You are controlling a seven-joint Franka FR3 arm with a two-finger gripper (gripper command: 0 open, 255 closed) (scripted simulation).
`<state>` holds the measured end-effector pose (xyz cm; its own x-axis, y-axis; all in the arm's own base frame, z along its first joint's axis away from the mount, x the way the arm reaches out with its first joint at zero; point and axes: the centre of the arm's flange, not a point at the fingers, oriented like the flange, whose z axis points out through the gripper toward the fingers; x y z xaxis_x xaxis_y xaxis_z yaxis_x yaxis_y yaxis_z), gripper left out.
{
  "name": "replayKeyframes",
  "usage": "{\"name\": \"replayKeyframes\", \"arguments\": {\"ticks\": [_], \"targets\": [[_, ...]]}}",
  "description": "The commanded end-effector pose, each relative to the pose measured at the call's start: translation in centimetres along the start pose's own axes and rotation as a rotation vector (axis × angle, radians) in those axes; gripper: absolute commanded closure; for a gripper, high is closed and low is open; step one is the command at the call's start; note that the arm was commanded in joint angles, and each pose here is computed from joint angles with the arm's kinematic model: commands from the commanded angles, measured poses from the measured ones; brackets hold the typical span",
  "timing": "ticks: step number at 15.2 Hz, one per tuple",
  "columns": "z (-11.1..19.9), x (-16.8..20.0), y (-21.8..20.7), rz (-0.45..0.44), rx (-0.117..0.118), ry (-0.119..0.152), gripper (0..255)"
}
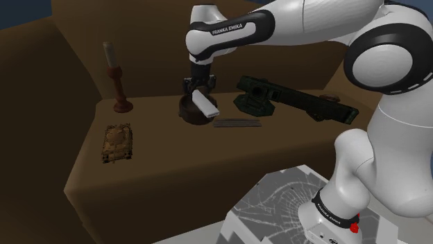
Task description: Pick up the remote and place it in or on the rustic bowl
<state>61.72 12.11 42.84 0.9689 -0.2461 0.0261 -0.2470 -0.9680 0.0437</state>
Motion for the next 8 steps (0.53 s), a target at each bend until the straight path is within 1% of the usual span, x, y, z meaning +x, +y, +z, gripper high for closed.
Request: {"name": "replayKeyframes", "arguments": {"ticks": [1, 5, 8], "targets": [[0.2, 0.0, 0.1, 0.001, -0.003, -0.002, 0], [0.1, 0.1, 0.1, 0.001, -0.003, -0.002, 0], [-3.9, 0.1, 0.1, 0.001, -0.003, -0.002, 0]]}}
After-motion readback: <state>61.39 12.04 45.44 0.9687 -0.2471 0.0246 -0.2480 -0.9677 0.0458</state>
